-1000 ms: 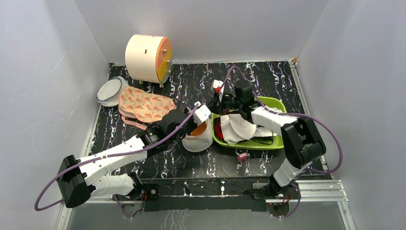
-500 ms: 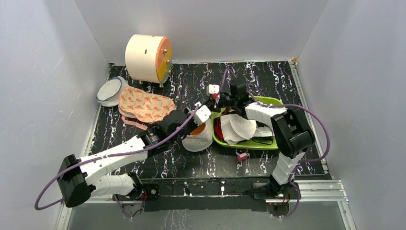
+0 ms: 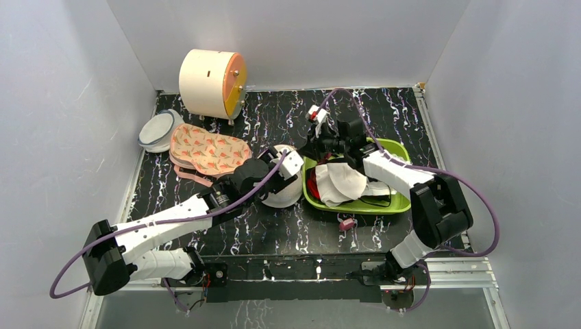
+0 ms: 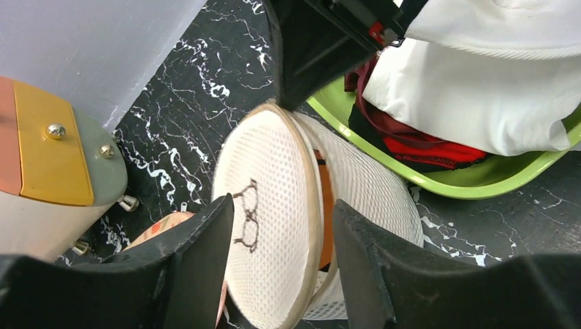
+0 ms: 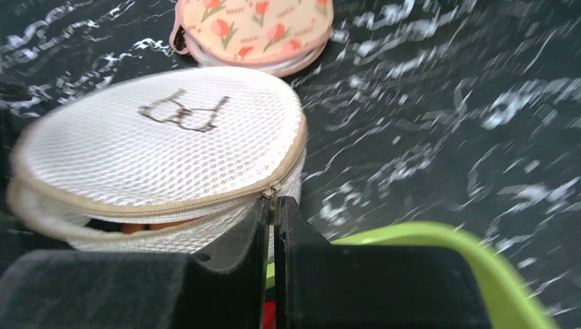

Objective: Unzip the laundry bag and remove the bra

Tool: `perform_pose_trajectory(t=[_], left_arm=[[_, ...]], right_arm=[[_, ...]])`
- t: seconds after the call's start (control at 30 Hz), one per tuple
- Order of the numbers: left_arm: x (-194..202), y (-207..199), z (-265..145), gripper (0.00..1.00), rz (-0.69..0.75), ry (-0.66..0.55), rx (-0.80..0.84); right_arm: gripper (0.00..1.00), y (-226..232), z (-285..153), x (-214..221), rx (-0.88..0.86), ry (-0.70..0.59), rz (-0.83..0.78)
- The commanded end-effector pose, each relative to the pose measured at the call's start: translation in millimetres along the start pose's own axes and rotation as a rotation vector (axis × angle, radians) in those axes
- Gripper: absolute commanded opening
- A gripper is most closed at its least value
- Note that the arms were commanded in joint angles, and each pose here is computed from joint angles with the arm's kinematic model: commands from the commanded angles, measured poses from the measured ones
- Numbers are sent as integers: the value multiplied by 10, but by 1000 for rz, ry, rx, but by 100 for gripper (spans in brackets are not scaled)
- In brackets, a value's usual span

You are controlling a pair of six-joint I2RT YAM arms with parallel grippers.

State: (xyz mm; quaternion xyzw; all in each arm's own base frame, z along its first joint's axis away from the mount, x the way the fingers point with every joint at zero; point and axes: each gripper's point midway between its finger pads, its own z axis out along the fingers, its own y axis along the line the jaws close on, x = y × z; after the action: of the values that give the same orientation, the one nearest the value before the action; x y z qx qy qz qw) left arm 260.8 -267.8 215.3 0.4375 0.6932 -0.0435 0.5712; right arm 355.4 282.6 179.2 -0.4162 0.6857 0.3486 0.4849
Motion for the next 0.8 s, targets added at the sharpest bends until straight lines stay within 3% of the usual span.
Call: perform_pose_trajectory(t=[0.0, 0.27, 0.53, 0.67, 0.77], left_arm=[[-29, 48, 31, 55, -2, 9, -33], [-4, 50, 56, 63, -2, 26, -40], [-8, 38, 54, 62, -10, 23, -35], [37, 26, 85, 54, -2, 42, -38], [44, 46, 92, 37, 2, 51, -48]], right_arm=[[0, 257, 4, -9, 52, 68, 320], [0, 682, -165, -128, 97, 6, 432], [0, 957, -239, -270, 42, -39, 433], [0, 1024, -228, -320, 17, -41, 434], [0, 1037, -234, -336, 17, -41, 430]])
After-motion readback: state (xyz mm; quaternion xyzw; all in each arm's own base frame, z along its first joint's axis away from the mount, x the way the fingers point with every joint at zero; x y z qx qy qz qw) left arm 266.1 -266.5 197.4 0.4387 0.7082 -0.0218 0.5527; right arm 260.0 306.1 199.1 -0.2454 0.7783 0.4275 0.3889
